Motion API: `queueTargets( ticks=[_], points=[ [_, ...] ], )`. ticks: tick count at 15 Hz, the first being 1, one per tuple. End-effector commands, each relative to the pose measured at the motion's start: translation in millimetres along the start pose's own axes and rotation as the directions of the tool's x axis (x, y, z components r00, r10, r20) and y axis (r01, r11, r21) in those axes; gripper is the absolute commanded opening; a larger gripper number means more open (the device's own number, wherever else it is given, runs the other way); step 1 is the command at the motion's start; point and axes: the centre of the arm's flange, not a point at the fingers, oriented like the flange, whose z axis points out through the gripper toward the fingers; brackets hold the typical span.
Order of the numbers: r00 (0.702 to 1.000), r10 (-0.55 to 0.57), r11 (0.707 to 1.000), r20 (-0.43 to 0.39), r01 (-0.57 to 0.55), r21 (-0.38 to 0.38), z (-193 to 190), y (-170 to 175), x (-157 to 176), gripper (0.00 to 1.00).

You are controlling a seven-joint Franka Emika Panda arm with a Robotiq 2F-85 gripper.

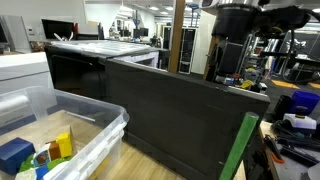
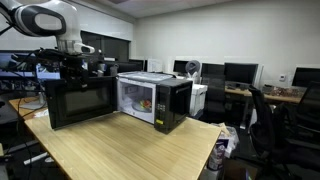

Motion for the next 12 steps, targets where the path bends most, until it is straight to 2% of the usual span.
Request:
queueTargets(
  ticks=[1, 6, 7, 8, 12],
  points=[
    [0.996, 0.093, 0.995, -0.012, -0.093, -0.039, 8.6, 44.9, 0.2, 1.0],
    [0.985, 0.162, 0.982, -0.064, -0.168, -0.088, 14.9, 91.2, 6.4, 1.0],
    [0.988, 0.147, 0.986, -0.038, -0.15, -0.079, 11.6, 93.2, 8.3, 1.0],
    [0.987, 0.152, 0.986, -0.044, -0.155, -0.065, 9.3, 85.9, -1.7, 1.0],
    [0.987, 0.153, 0.986, -0.04, -0.156, -0.064, 10.5, 87.0, -0.4, 1.0]
  ],
)
